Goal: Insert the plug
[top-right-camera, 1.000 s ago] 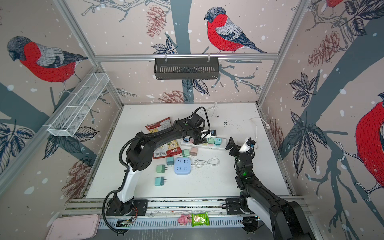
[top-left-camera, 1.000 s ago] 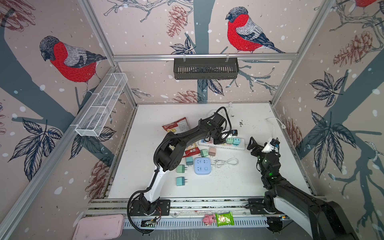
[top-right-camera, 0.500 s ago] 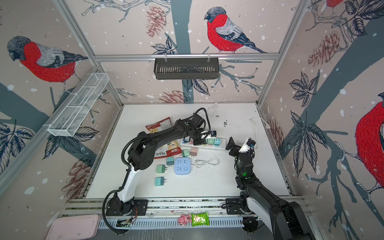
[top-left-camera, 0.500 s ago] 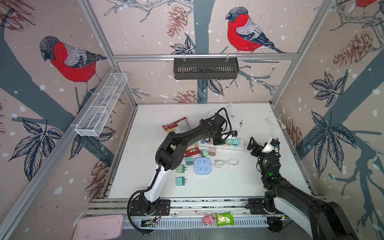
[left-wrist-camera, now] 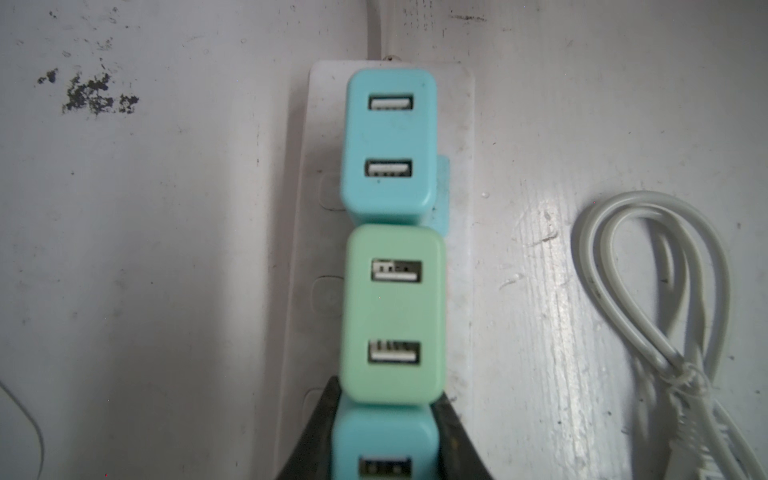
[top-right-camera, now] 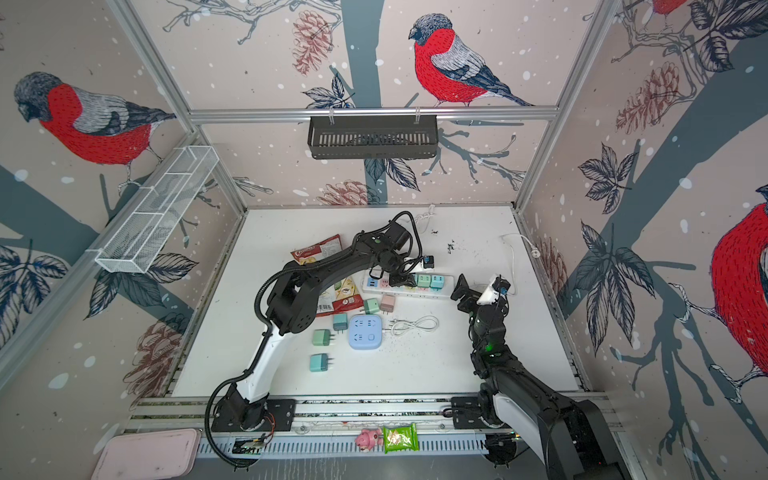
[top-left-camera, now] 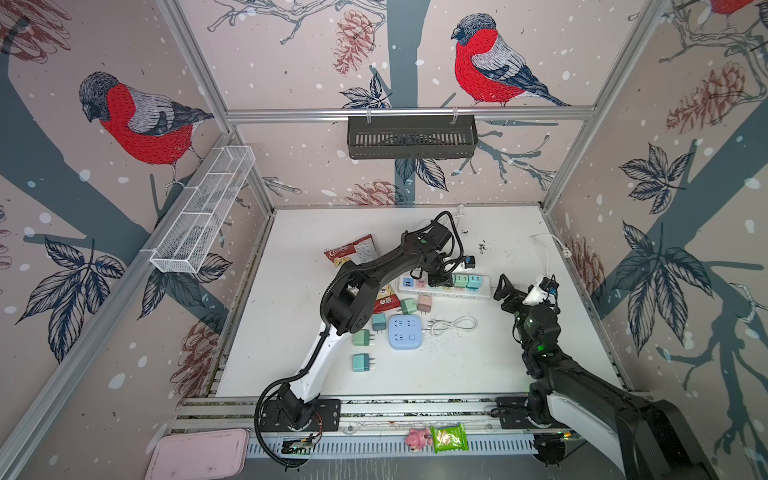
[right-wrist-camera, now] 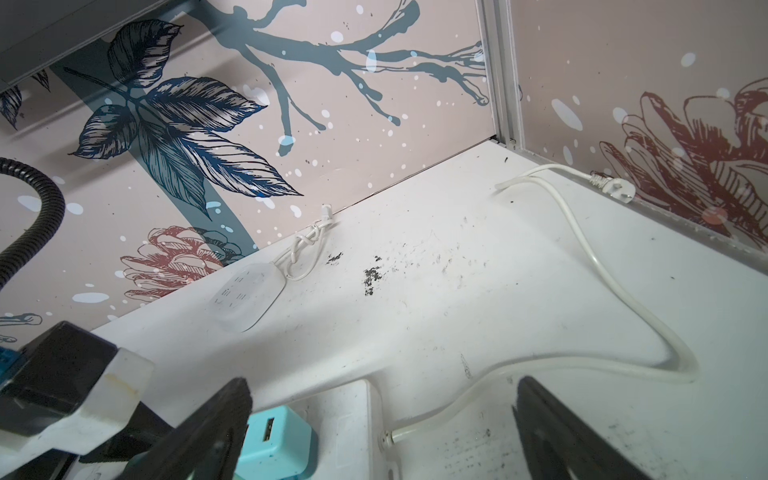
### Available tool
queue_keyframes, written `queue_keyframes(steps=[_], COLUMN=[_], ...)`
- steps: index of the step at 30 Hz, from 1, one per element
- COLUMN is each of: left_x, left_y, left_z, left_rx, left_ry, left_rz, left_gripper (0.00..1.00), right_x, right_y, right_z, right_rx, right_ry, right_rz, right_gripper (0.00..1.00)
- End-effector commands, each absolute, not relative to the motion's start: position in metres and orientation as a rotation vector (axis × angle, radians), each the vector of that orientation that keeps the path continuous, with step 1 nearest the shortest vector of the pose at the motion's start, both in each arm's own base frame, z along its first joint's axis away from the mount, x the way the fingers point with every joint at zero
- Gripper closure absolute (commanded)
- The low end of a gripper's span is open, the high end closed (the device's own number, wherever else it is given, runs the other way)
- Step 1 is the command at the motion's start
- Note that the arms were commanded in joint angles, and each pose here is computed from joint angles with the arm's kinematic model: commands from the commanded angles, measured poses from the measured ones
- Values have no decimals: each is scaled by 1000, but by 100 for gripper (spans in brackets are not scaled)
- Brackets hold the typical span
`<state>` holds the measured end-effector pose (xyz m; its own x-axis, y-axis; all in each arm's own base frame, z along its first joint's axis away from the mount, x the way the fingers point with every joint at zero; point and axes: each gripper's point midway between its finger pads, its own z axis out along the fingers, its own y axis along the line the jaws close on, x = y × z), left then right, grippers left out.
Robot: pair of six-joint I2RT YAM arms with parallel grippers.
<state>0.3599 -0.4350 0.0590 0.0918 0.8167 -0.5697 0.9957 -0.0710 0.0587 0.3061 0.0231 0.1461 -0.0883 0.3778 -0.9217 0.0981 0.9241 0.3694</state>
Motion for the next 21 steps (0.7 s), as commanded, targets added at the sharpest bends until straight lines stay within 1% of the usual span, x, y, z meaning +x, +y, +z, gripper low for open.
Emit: queue_keyframes(steps=[1, 8, 9, 10, 12, 13, 14, 15, 21], left_x=[348, 353, 354, 358, 362, 362, 364, 365, 369], left_y=[-407, -405, -405, -405, -405, -405, -406, -407, -411], left_z=[28, 24, 23, 22, 22, 21, 23, 25, 46], left_rx=[2028, 2017, 2014, 2000, 1984, 1982, 1975, 1965, 1898], left_ry=[1920, 1943, 1943, 1952, 1950, 1947, 1941, 1935, 1867], left_rz=[-514, -485, -472, -444, -400, -395, -388, -384, -366], left_gripper=[100, 100, 97, 90, 83, 74, 5, 2, 2], right_x=[309, 311, 312, 312, 313, 313, 314, 314, 315], right_y=[23, 24, 23, 24, 23, 24, 24, 24, 23], right_z=[155, 154, 154, 154, 154, 153, 153, 153, 153], right_rx=[378, 376, 376, 377, 380, 379, 380, 377, 383], right_ry=[1624, 1635, 1637, 1637, 1638, 1640, 1642, 1645, 1645], right_rz=[252, 248, 247, 247, 245, 245, 244, 243, 241], right_gripper=[0, 0, 0, 0, 0, 0, 0, 0, 0])
